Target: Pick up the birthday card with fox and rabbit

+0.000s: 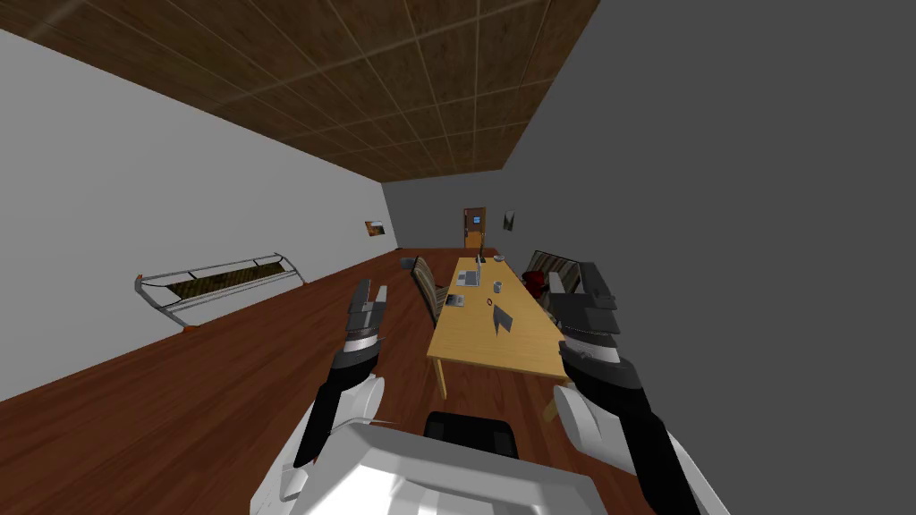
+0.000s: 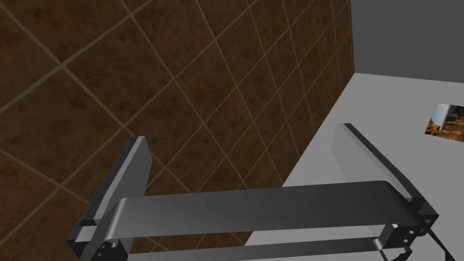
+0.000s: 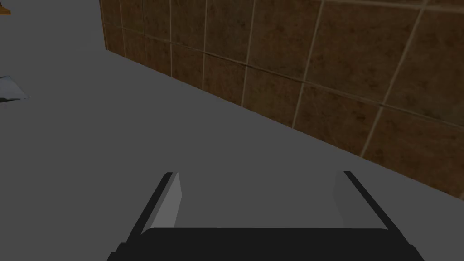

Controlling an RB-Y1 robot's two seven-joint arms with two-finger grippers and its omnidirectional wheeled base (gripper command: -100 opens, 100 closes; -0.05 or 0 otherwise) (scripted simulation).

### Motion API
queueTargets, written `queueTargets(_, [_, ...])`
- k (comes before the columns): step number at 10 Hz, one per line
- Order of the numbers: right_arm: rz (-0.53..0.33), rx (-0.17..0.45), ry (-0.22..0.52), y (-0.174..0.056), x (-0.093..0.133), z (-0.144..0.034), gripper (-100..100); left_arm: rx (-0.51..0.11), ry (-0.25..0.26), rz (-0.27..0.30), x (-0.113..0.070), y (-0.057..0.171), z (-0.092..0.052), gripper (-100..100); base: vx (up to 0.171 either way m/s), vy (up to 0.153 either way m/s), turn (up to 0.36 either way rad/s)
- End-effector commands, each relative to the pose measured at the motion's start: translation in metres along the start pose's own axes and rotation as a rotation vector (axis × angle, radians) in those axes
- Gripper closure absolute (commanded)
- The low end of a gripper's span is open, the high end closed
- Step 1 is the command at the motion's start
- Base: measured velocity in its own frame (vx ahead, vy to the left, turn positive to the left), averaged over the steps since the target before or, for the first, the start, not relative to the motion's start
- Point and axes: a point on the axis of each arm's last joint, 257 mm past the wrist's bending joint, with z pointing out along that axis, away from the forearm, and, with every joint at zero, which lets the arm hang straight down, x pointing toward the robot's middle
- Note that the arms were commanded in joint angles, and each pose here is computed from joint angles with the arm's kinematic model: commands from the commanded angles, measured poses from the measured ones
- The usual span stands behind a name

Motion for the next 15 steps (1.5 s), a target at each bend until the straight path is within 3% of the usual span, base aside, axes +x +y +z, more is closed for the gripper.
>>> queueTargets(1, [-0.009,0.026,0.037,-0.011,0.007,-0.002,-100,0.000,0.000,0.000,0.000,0.000,0.000,0,-0.008,0.074,0.081])
queueTargets(6, [-0.053,0.160,0.152,-0.069,0.026,-0.015,-100,0.000,0.000,0.000,0.000,0.000,0.000,0,0.003,0.174,0.106])
queueTargets(7, [-0.053,0.163,0.152,-0.071,0.026,-0.016,-100,0.000,0.000,0.000,0.000,0.000,0.000,0,0.014,0.128,0.017])
queueTargets(10, [-0.107,0.291,0.234,-0.124,0.036,-0.034,-100,0.000,0.000,0.000,0.000,0.000,0.000,0,0.017,0.163,0.131])
queueTargets(11, [-0.108,0.299,0.234,-0.127,0.036,-0.036,-100,0.000,0.000,0.000,0.000,0.000,0.000,0,0.037,0.151,0.053])
queueTargets(13, [-0.161,0.401,0.295,-0.170,0.038,-0.055,-100,0.000,0.000,0.000,0.000,0.000,0.000,0,0.019,0.167,0.151])
queueTargets(14, [-0.161,0.408,0.295,-0.172,0.038,-0.057,-100,0.000,0.000,0.000,0.000,0.000,0.000,0,0.021,0.150,0.034])
queueTargets(15, [-0.194,0.460,0.327,-0.193,0.037,-0.067,-100,0.000,0.000,0.000,0.000,0.000,0.000,0,0.027,0.148,0.130])
